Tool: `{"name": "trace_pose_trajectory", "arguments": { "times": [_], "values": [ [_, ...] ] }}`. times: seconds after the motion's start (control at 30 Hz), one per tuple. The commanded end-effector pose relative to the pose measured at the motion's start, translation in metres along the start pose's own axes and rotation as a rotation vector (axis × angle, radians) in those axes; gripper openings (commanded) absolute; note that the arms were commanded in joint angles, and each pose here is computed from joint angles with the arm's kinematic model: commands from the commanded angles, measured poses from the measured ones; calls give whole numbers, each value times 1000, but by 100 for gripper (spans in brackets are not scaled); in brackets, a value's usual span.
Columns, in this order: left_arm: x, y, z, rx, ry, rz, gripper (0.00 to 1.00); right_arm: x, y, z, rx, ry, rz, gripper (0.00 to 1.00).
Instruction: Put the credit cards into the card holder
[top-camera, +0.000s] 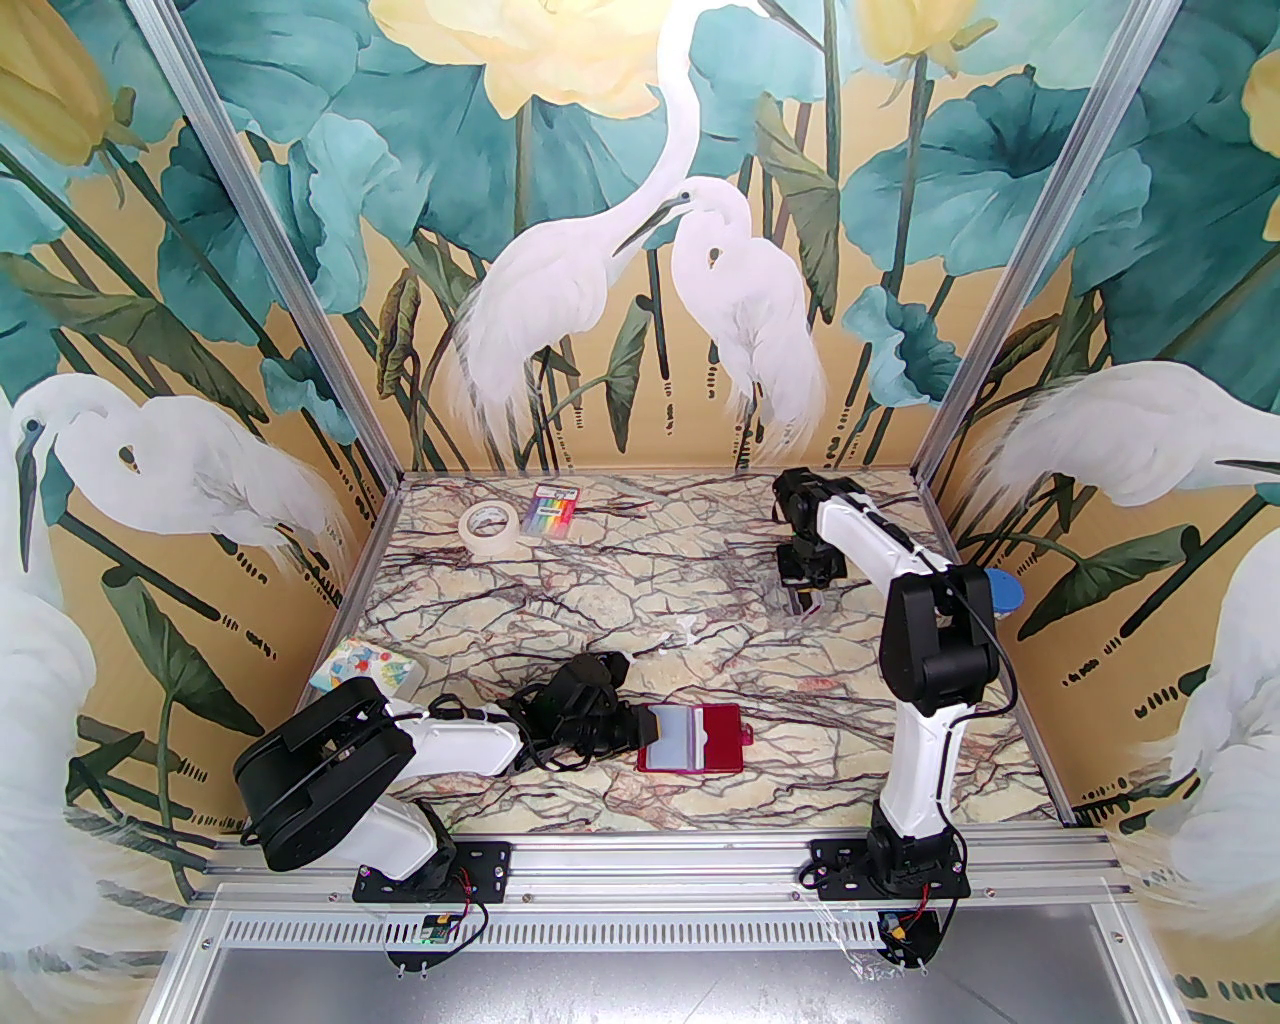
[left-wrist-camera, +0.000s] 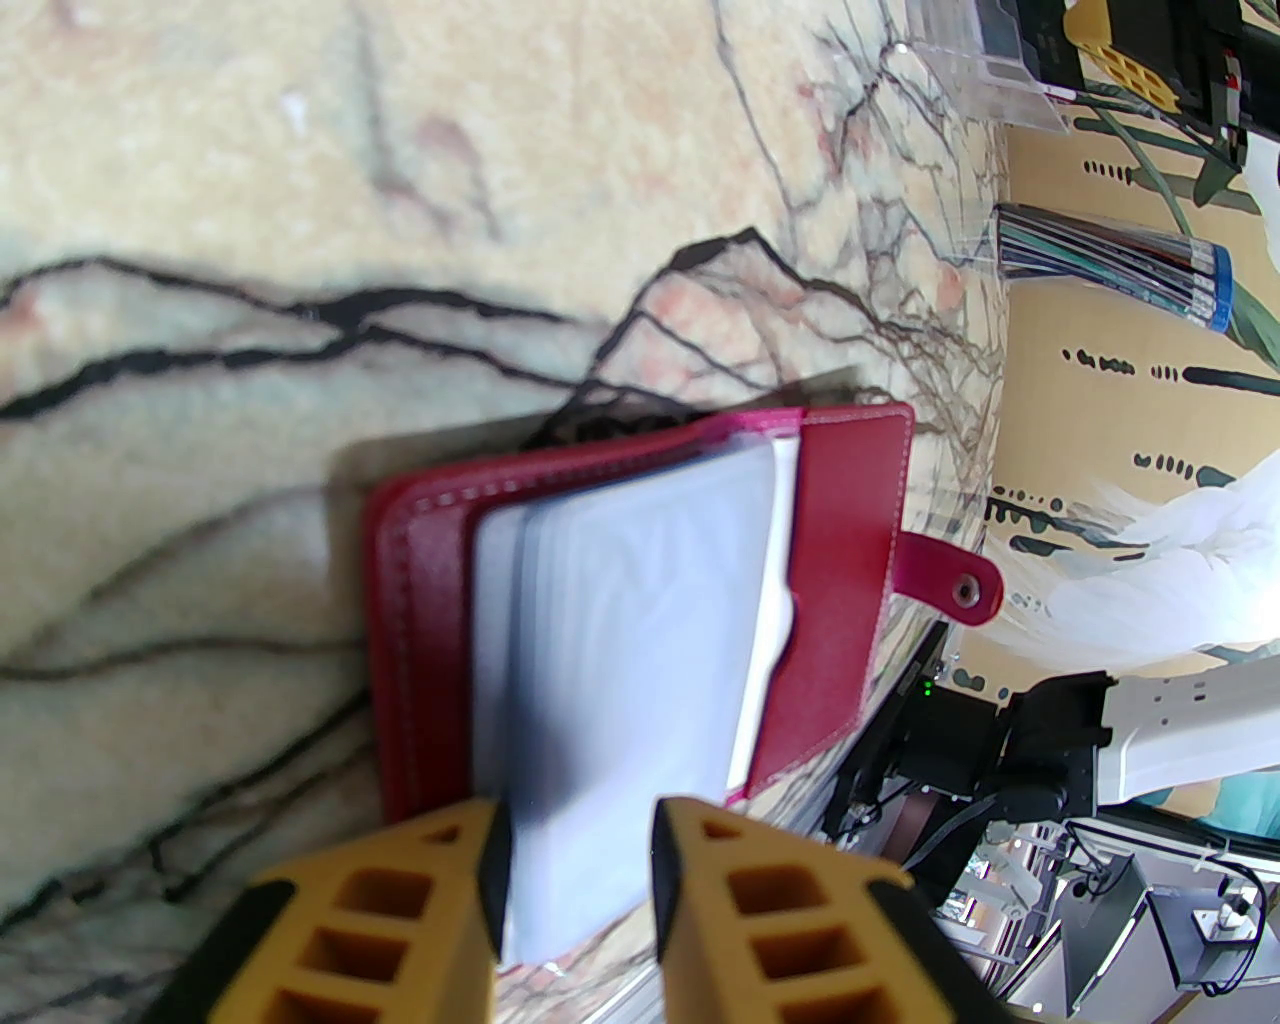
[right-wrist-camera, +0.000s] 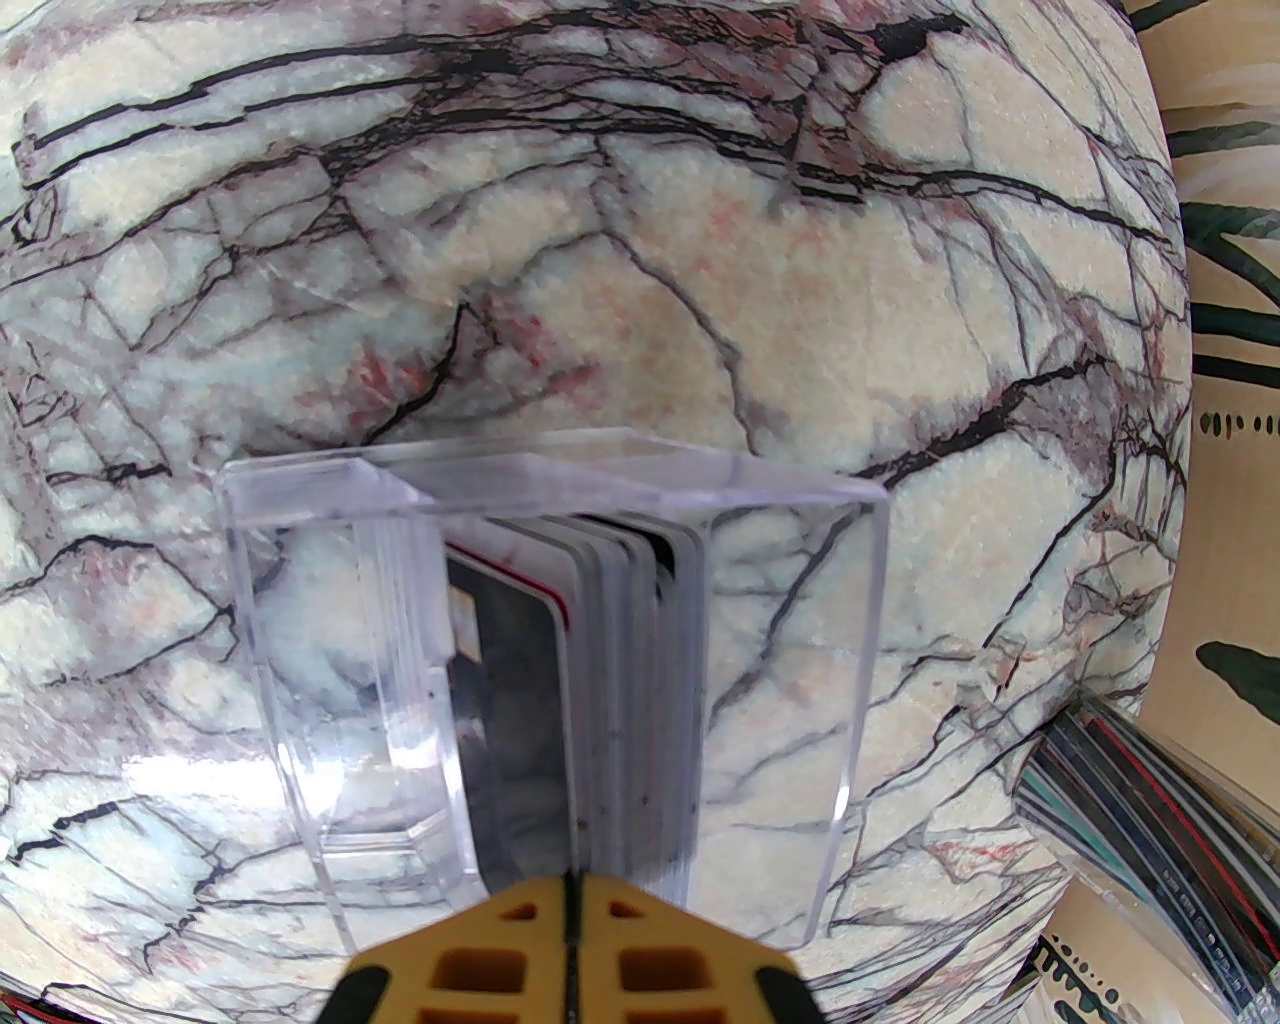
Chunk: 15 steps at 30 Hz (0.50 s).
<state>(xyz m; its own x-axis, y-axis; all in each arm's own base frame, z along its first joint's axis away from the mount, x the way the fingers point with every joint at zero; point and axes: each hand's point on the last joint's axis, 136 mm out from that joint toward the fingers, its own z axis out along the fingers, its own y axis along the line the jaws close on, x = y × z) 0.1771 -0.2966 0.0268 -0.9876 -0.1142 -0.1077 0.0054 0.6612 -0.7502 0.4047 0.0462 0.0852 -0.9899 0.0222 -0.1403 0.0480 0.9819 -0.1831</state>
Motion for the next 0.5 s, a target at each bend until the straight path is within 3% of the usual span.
{"name": "trace_pose_trajectory", "arguments": {
  "times": [0.0, 0.47],
  "values": [
    [8, 22, 4, -81, 22, -31, 31, -6, -3, -26, -9, -52, 21, 3],
    [8, 22, 4, -82, 22, -31, 31, -6, -4, -42, -33, -85, 41, 0]
  ]
}}
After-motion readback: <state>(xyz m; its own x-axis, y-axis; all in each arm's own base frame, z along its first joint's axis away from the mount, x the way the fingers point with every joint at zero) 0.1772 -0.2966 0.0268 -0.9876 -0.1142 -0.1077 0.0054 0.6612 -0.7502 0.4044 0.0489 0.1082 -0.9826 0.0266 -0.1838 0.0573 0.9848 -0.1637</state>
